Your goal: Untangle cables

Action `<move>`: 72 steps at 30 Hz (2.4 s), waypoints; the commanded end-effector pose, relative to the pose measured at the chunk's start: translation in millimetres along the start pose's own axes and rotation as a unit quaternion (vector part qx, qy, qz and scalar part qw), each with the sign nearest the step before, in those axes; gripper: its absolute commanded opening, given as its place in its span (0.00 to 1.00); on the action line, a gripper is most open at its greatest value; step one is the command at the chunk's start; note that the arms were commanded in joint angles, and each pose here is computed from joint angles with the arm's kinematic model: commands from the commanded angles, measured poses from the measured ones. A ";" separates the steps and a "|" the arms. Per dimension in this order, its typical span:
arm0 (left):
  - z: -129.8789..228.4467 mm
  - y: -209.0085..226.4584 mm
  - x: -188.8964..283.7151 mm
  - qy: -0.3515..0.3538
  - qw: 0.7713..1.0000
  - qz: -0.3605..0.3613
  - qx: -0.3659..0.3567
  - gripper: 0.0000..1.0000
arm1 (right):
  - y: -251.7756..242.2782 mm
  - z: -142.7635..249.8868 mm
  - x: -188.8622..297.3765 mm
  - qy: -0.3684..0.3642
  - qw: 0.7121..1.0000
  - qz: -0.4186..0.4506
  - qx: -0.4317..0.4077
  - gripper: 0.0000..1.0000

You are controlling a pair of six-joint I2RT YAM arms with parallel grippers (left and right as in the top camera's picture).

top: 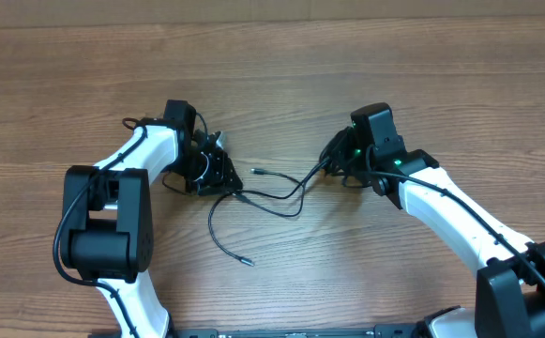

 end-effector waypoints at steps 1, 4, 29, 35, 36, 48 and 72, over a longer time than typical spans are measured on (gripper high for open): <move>-3.3 33.4 -10.2 -0.010 0.994 -0.104 0.016 0.37 | -8.0 -6.6 3.0 -0.025 0.999 0.035 0.018 0.04; -3.4 32.8 -10.6 -0.010 0.994 -0.104 0.015 0.41 | -17.2 -2.6 3.6 -0.017 0.998 0.062 0.018 0.05; -3.4 30.3 -10.4 -0.011 0.995 -0.092 0.022 0.04 | -42.0 12.5 35.1 0.081 0.978 0.177 0.073 1.00; -5.7 26.5 5.0 -0.029 0.995 -0.087 0.032 0.04 | -22.0 9.9 65.1 0.124 0.973 0.175 0.087 1.00; -6.3 24.9 9.5 -0.036 0.995 -0.086 0.034 0.04 | -17.8 14.3 64.6 0.143 0.974 0.154 0.089 1.00; -33.5 14.9 61.9 -0.167 0.982 -0.047 0.076 0.04 | -36.6 92.1 42.1 0.271 0.951 0.145 -0.024 0.18; -32.2 17.8 60.7 -0.165 0.981 -0.058 0.081 0.04 | -19.5 157.7 9.9 0.154 0.970 0.169 -0.076 0.04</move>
Point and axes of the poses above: each gripper's point midway between its finger pads, its own x axis back along the fingers, its own y axis along the line the jaws close on, z = x × y, the point moved 6 cm from there along x, back along the fingers, and after that the axes turned 5 degrees about x, right-handed, at the moved point
